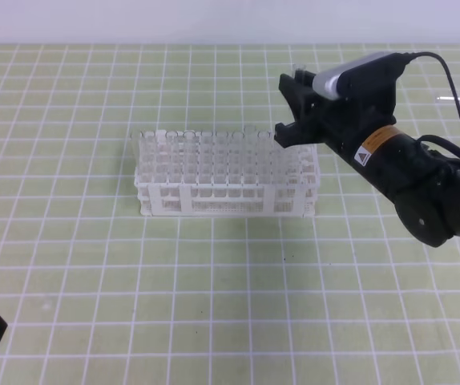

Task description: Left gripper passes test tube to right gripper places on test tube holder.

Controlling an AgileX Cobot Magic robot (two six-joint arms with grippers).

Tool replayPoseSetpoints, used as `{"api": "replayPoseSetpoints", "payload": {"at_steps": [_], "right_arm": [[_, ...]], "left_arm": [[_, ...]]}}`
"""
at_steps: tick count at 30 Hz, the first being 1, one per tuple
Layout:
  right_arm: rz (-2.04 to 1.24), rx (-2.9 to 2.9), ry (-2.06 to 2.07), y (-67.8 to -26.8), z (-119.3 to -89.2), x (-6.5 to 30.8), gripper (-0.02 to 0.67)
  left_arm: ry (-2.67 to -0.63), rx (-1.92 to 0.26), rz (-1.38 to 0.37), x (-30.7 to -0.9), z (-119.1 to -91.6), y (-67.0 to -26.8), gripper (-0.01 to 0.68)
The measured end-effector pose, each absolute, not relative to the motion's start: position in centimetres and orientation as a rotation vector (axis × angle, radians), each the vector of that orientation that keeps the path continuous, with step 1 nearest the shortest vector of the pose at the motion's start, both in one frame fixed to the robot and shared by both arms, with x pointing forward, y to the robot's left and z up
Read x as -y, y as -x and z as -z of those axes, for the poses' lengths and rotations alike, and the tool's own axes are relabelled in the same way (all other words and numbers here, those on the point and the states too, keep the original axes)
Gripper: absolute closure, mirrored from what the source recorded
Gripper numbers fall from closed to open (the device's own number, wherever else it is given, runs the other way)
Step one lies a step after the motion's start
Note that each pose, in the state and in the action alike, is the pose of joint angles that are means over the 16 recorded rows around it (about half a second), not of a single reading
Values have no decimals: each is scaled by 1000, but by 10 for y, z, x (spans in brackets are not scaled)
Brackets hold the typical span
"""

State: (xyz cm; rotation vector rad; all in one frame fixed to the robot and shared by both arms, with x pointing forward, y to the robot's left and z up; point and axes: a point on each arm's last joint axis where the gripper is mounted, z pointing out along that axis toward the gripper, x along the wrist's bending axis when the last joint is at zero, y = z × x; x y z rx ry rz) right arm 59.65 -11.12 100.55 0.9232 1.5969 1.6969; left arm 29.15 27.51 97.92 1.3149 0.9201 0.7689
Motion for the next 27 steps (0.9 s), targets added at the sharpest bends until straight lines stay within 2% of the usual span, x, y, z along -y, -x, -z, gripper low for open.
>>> {"api": "replayPoseSetpoints", "payload": {"at_steps": [17,27], "right_arm": [[-1698,-1621,-926,-596,-1004,110,552],[-1693,-1629,-909,-593,-1012,111,552]], "left_arm": [[-1311,-919,-771,-275,-981,-291,675],[-1315,-921,-769,-275,-980,-292,675]]}}
